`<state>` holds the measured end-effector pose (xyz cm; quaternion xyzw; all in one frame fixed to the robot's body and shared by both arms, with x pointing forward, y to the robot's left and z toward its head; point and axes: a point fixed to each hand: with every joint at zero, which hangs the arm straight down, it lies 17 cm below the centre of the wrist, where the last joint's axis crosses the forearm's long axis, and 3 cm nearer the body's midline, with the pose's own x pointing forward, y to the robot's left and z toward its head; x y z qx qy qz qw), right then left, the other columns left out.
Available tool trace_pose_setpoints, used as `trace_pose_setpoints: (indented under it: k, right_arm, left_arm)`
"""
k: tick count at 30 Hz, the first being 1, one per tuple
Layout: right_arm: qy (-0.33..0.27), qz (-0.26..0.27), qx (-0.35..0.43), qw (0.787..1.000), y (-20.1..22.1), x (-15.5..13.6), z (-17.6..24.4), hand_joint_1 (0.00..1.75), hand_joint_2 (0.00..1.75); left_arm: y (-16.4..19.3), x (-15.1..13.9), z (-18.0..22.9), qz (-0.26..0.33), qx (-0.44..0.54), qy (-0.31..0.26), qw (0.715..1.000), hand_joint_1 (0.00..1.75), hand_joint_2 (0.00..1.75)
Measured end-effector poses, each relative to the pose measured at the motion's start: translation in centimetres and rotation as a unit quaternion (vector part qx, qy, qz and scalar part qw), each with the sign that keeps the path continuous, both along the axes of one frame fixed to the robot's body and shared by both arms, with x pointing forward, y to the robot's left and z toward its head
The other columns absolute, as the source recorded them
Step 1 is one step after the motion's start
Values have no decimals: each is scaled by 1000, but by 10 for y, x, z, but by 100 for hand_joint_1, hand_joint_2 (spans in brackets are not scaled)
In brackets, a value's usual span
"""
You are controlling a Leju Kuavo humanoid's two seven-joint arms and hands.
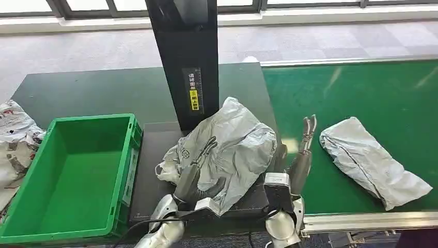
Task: Moved the parcel from conveyor to table for the left to box.
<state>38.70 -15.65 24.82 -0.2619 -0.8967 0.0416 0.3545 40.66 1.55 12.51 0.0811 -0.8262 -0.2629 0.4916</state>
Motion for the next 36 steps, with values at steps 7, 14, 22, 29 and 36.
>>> trace_pose_setpoints:
  k: [7,14,22,29,36]
  right_arm:
    - [-28,-51,6,998,-37,-9,21,0,0]
    - [-33,-63,13,997,-48,-11,24,0,175]
    - [-32,-65,14,997,-50,-11,24,0,175]
    - [-32,-66,13,997,-50,-11,24,0,175]
    - [-30,-69,17,997,-53,-11,23,0,175]
  left_arm:
    - [-28,26,-6,5,55,24,998,0,175]
    - [-40,34,-13,5,84,40,996,0,175]
    - [-47,36,-36,9,144,62,988,0,175]
    - [-43,38,-71,46,267,97,958,0,175]
    - [-38,36,-98,49,343,123,930,0,175]
